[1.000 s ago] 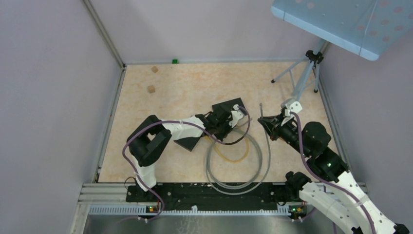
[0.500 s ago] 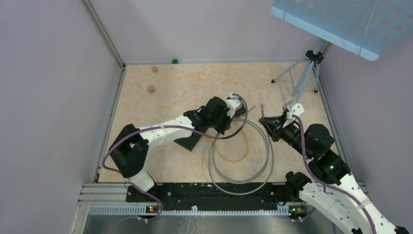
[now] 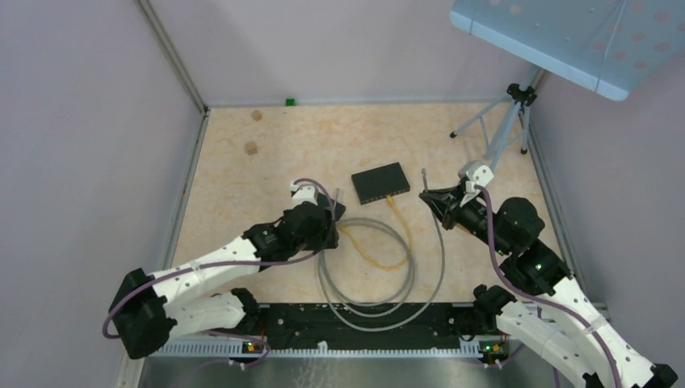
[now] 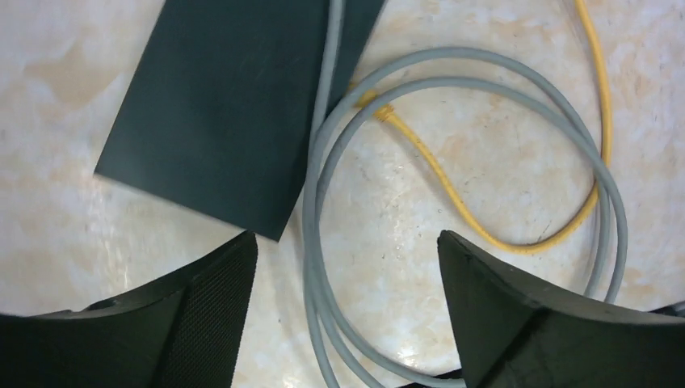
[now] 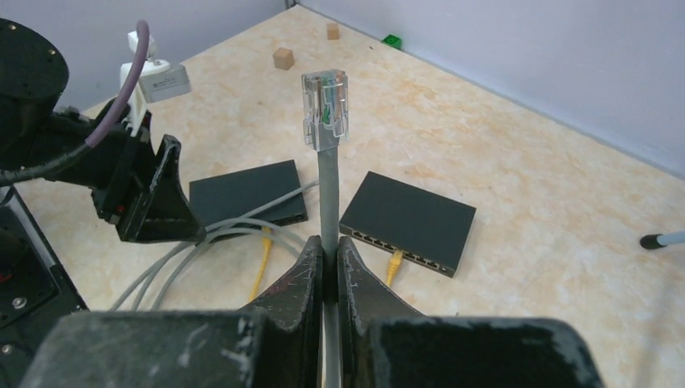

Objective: Insert the plug into the switch port
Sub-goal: Adjust the connector at the center of the board.

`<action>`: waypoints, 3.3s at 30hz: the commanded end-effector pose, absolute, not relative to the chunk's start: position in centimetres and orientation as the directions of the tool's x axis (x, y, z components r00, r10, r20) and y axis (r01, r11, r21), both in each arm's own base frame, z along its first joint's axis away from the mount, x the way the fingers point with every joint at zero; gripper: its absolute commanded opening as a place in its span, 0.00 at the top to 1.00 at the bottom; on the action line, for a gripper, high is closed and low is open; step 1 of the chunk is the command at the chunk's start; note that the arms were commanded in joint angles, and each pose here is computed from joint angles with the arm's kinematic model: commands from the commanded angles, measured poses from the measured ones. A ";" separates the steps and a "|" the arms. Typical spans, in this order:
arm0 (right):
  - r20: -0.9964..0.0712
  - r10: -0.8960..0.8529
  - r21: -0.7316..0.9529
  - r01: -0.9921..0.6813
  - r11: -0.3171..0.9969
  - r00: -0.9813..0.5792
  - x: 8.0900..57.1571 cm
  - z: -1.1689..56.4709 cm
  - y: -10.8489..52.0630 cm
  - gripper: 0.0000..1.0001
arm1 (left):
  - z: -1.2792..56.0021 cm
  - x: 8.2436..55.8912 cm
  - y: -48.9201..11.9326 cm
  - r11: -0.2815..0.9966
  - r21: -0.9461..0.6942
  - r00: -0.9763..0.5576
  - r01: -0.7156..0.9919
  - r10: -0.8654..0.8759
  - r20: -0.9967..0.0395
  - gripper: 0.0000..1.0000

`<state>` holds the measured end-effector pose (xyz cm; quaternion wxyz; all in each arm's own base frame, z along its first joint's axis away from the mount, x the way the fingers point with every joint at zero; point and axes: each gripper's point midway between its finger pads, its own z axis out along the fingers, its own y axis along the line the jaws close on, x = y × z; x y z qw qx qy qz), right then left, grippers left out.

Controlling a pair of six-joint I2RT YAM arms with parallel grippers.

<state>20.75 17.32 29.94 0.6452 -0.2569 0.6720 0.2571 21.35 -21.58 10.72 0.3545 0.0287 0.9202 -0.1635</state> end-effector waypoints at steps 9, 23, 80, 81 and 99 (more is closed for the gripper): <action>-0.976 0.029 -0.178 -0.873 0.455 0.215 16.3 33.8 20.9 1.00 | 27.9 22.2 -20.9 0.815 -0.353 -0.306 0.459 -0.227 -0.924 0.01; -0.905 0.075 -0.396 -0.895 0.205 0.418 11.7 37.5 22.4 1.00 | 41.7 14.7 -27.9 0.301 0.272 0.324 0.914 -0.137 -0.936 0.01; -0.857 -0.067 -0.489 -0.768 0.414 0.510 18.2 36.3 22.0 1.00 | 42.1 15.6 -38.3 0.172 0.355 0.376 0.919 -0.114 -0.919 0.16; -0.858 -0.067 -0.488 -0.769 0.413 0.509 18.3 36.3 22.0 1.00 | 42.2 15.6 -38.3 0.171 0.354 0.375 0.920 -0.114 -0.920 0.21; -0.862 -0.084 -0.485 -0.763 0.428 0.500 18.5 36.1 21.7 1.00 | 42.3 15.5 -38.1 0.176 0.319 0.342 0.931 -0.120 -0.932 0.67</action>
